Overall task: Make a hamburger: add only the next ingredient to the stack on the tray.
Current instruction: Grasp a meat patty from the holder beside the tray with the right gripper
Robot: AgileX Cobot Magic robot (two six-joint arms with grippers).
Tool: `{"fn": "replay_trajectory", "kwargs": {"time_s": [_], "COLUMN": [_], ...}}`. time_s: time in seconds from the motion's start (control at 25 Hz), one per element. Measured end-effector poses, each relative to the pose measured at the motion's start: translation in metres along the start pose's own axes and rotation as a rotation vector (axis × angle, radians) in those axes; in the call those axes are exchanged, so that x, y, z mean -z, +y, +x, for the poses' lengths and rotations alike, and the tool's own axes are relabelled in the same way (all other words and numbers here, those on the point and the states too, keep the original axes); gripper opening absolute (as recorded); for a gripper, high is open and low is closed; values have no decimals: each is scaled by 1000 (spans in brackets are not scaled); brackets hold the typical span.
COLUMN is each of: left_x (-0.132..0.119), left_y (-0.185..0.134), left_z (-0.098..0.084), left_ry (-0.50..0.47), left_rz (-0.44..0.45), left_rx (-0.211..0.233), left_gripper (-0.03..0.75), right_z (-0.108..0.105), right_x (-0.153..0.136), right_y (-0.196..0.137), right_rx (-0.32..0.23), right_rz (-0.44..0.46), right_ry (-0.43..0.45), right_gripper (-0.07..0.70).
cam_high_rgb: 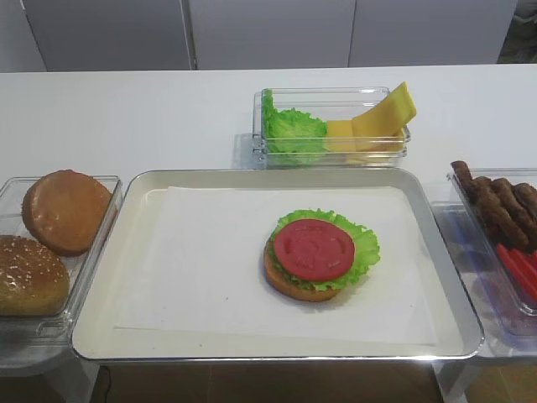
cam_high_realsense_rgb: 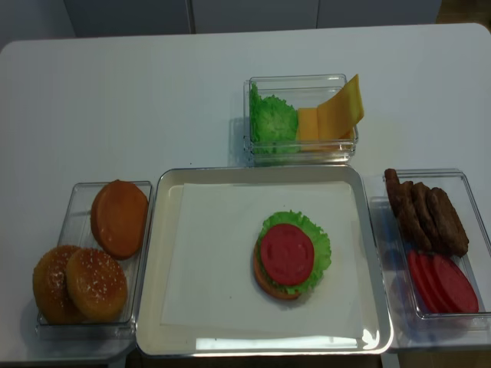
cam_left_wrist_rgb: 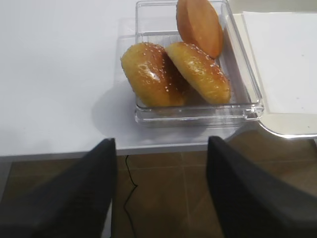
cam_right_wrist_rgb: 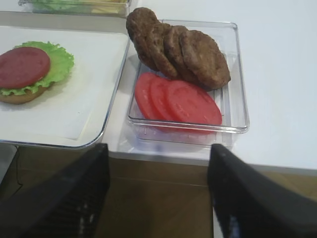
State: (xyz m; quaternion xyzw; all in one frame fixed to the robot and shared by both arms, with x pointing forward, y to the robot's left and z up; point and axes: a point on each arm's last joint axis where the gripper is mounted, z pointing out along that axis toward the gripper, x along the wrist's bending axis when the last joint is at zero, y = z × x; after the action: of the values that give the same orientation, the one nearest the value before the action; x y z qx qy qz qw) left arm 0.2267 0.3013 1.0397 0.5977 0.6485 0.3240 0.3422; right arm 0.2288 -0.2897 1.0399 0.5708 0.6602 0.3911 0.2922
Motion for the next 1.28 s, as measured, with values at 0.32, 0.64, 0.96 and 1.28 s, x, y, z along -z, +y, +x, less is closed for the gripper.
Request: {"fn": "replay_trajectory", "kwargs": {"time_s": [0.32,0.64,0.96,1.28], "left_x": [0,0,0,0], "left_y": [0,0,0,0], "left_z": [0,0,0,0], "left_ry": [0,0,0,0], "left_rz": [0,0,0,0], "left_rx": [0,0,0,0], "left_gripper": [427,427,427,427], "right_z": [0,0,0,0], "right_x": [0,0,0,0], "right_y": [0,0,0,0], "right_rx": [0,0,0,0], "right_rz": [0,0,0,0], "right_ry": [0,0,0,0], "right_gripper": [484,484,484,484]}}
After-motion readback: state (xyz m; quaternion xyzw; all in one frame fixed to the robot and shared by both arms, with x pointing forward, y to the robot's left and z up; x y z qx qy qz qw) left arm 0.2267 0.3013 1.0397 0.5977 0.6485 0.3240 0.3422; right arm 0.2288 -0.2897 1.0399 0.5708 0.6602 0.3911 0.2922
